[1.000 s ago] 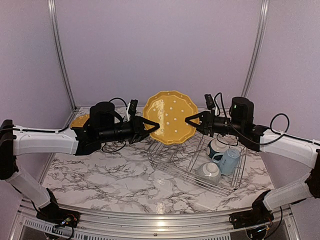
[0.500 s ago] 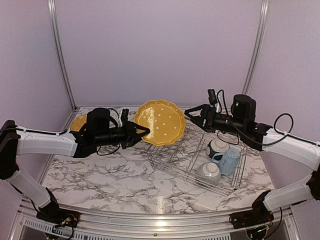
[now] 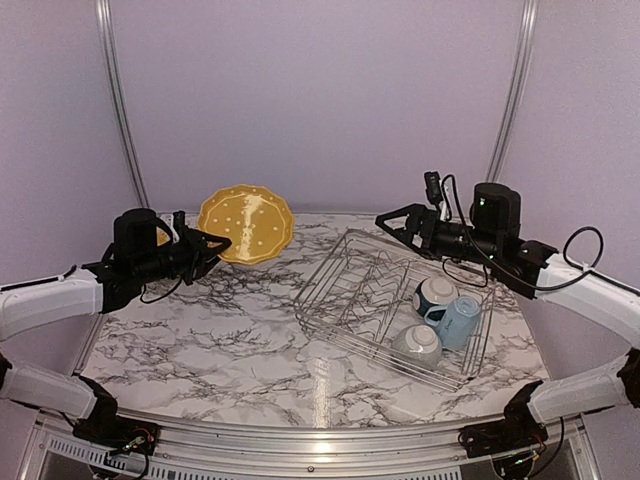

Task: Unload the mixed dishes from the dish rack
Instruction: Place the plate on the plate.

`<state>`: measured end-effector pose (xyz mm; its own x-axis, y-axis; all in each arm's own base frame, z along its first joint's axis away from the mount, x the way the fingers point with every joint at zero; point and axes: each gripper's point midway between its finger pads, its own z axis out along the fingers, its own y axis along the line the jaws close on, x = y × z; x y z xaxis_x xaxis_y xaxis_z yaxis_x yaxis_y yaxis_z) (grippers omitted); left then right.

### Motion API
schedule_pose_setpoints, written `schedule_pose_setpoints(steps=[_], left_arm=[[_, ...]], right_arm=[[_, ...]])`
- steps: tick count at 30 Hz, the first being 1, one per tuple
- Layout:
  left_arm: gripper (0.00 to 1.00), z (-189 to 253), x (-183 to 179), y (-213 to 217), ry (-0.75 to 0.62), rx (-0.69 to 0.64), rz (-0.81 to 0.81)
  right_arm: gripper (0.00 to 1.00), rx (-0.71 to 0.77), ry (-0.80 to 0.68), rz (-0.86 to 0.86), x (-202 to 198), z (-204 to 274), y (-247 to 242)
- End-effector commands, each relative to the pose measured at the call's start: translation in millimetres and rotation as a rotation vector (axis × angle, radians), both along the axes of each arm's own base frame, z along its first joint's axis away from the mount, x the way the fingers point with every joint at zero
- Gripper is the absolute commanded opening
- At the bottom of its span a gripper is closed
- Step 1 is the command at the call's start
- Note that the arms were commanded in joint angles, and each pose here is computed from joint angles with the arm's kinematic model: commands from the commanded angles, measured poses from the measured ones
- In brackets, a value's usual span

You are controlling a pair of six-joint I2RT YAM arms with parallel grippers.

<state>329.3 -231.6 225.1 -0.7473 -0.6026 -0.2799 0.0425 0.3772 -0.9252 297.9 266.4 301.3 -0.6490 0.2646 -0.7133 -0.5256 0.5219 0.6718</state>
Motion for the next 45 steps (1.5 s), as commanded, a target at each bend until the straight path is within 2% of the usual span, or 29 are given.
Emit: schedule_pose_setpoints(steps=[1,5,10,16,19,23,35,45], left_arm=[[0.00,48.6,15.6,52.3,-0.137,-0.014,0.119],[0.00,38.7,30.6,106.5,-0.067,0.019,0.277],[0.00,17.0,45.9,159.5,0.084,-0.026,0.453],[0.00,-0.5,68.5,196.3,0.219,-0.005,0.587],[0.00,-17.3,76.0,204.9,0.329,0.015,0.634],[0.00,-28.3,87.7,219.3,0.399,0.021,0.715],[0.00,-57.5,120.6,223.3,0.484,-0.041,0.747],[0.00,-84.7,137.7,215.0,0.537,-0.091,0.704]], right_arm=[[0.95,-0.034,-0.055,-0.043,0.0,21.8,-13.6],[0.97,-0.044,-0.077,-0.075,-0.9,28.5,-25.1],[0.99,-0.040,-0.095,-0.094,-3.4,36.1,-34.8],[0.99,-0.041,-0.105,-0.116,-7.4,41.0,-44.7],[0.99,-0.041,-0.112,-0.132,-9.1,43.6,-49.7],[0.98,-0.042,-0.117,-0.143,-11.5,46.0,-54.3],[0.98,-0.049,-0.141,-0.187,-19.8,56.1,-69.0],[0.98,-0.056,-0.142,-0.208,-21.4,57.0,-75.0]])
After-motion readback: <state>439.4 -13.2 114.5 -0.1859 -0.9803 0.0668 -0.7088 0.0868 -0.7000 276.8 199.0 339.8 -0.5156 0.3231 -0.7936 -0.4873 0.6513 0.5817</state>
